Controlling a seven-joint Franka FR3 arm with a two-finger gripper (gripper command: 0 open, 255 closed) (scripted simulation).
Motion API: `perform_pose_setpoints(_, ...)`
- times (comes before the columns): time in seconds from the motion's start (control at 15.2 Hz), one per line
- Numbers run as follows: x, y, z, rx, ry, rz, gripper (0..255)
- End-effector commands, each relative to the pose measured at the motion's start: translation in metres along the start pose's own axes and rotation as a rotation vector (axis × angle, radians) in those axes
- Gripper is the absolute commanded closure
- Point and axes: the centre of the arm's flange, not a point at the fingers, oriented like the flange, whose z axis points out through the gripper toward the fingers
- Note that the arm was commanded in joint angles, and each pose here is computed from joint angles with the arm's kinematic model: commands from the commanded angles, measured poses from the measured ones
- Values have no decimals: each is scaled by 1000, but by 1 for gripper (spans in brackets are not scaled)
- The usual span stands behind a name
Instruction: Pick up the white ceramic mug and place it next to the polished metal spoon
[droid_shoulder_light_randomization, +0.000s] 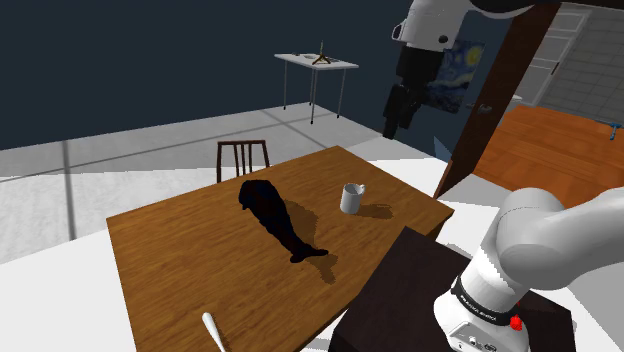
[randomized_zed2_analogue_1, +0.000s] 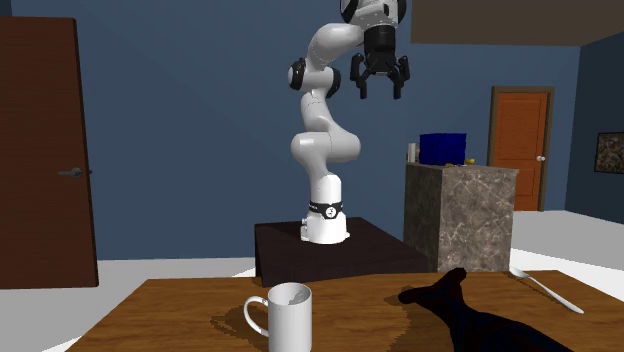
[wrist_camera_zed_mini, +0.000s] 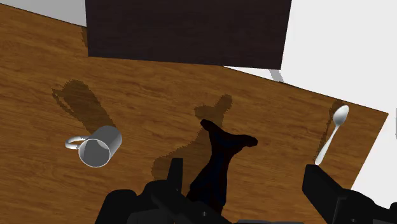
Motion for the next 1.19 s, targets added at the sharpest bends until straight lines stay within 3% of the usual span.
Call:
perform_pose_setpoints(0.0, 0, 0, 0, 0, 0, 0, 0)
perform_pose_setpoints(1.12, 102, 109, 173, -31, -92, -18, 0)
